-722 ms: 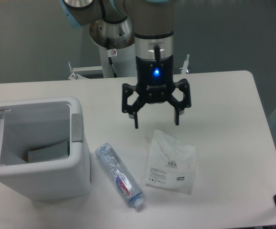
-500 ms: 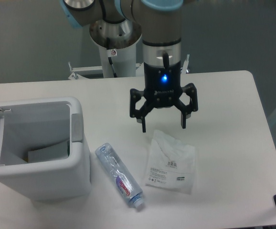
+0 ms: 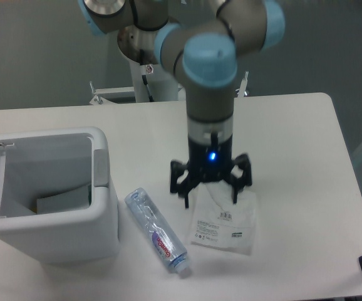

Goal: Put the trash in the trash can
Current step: 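Lower the open gripper over the clear plastic water bottle, then close the gripper around the bottle's middle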

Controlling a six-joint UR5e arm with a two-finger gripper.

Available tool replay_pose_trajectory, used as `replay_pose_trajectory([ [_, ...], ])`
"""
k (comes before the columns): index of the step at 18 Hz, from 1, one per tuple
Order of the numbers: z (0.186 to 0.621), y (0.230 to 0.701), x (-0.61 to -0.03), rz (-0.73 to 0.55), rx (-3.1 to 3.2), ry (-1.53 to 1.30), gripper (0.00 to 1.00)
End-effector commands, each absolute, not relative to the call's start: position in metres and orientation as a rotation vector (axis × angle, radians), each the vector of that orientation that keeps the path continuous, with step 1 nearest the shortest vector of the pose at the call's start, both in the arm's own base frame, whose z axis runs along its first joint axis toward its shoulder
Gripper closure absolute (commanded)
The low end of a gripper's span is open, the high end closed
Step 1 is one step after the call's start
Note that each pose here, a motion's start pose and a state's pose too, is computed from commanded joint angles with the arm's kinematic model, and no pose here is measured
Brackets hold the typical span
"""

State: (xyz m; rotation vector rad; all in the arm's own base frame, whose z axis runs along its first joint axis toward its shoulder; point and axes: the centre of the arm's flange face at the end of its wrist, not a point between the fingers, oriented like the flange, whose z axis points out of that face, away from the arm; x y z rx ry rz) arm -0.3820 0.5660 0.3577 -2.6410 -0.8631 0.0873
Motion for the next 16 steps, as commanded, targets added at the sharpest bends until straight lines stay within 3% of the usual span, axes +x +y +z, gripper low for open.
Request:
replay_pose_trajectory([
  [9,0.240,0.608,-0.362,-0.018,-2.787,-0.936,0.00],
  [16,0.217,0.616,-0.365,-0.025,-2.795,-0.997,0.00],
])
